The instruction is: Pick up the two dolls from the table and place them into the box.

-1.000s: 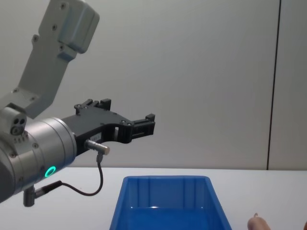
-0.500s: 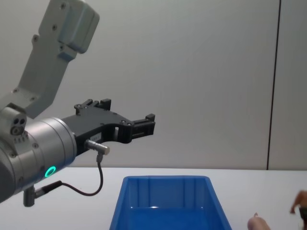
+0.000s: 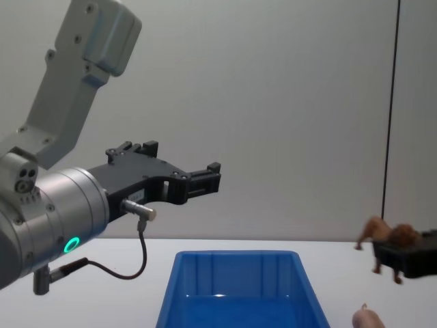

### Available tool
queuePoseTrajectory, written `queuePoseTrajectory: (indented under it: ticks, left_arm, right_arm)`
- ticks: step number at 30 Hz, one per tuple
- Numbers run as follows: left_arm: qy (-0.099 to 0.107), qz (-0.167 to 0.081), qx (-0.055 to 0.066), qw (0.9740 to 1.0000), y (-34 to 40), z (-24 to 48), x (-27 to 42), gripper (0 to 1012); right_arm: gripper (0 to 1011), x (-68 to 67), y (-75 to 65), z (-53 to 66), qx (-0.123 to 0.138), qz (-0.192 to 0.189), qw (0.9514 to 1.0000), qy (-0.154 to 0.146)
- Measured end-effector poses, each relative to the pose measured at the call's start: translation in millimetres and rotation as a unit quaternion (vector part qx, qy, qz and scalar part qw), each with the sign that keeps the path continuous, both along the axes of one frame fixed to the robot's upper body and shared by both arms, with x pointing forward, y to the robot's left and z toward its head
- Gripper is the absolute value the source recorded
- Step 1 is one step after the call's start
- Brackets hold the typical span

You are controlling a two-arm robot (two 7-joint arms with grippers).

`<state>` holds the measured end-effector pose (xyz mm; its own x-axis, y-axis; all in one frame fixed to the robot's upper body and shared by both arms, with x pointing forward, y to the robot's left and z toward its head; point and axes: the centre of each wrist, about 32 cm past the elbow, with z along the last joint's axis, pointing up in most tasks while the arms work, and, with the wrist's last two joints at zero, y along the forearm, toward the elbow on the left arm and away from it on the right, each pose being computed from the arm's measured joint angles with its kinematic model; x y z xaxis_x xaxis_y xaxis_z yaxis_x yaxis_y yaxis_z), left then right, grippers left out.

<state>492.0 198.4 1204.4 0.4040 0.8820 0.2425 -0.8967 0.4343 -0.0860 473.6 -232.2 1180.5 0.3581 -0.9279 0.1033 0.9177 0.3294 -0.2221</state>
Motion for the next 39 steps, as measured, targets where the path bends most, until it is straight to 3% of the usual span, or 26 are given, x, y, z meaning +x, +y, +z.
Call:
queuePoseTrajectory:
  ticks: [12, 23, 28, 30, 39]
  left_arm:
    - [0.000, 0.000, 0.000, 1.0000, 0.0, 0.0, 0.0, 1001]
    - [0.000, 0.000, 0.000, 1.0000, 0.0, 0.0, 0.0, 1001]
    - [0.000, 0.000, 0.000, 1.0000, 0.0, 0.0, 0.0, 1001]
    - [0.000, 0.000, 0.000, 1.0000, 0.0, 0.0, 0.0, 1001]
    - [0.000, 0.000, 0.000, 1.0000, 0.0, 0.0, 0.0, 1001]
  right_arm:
    - [436, 11.2, 33.4, 15.6, 0.004, 0.089, 0.9960, -0.006]
    - [453, 19.1, 63.9, 13.2, -0.005, 0.139, 0.9900, 0.023]
    - [592, 21.4, 71.0, 8.9, -0.010, 0.147, 0.9884, 0.037]
    - [703, 22.1, 73.1, 7.1, -0.013, 0.149, 0.9878, 0.042]
    - [935, 22.1, 75.2, 1.6, -0.018, 0.144, 0.9885, 0.042]
